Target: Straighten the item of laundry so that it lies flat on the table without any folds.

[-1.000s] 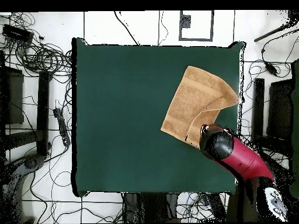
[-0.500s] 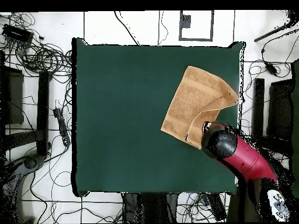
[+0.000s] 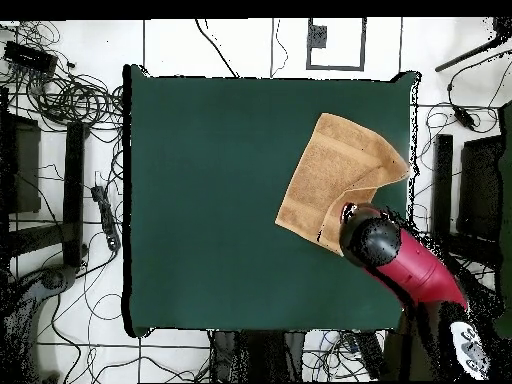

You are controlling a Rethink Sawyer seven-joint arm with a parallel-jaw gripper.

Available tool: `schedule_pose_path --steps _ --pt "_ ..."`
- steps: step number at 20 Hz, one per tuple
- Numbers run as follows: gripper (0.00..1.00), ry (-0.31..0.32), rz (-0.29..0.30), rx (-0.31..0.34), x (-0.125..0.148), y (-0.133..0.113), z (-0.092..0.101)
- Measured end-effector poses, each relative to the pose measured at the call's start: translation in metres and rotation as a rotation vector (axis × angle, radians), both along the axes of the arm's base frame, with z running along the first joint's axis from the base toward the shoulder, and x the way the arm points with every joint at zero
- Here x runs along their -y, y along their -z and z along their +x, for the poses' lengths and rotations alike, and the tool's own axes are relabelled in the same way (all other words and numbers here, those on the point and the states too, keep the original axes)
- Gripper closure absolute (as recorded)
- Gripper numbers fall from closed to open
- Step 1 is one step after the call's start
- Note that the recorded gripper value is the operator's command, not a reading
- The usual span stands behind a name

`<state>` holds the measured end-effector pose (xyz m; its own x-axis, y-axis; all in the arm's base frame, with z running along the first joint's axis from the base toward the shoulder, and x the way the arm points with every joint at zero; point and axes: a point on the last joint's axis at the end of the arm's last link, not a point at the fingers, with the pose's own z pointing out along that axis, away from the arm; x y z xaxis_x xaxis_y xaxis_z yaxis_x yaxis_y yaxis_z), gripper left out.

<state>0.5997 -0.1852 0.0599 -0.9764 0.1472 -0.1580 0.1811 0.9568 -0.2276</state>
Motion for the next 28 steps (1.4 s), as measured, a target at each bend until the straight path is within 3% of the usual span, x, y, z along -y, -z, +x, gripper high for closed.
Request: schedule_pose_path --steps 28 --pt "0.0 0.039 0.033 0.022 -0.021 0.002 0.015"
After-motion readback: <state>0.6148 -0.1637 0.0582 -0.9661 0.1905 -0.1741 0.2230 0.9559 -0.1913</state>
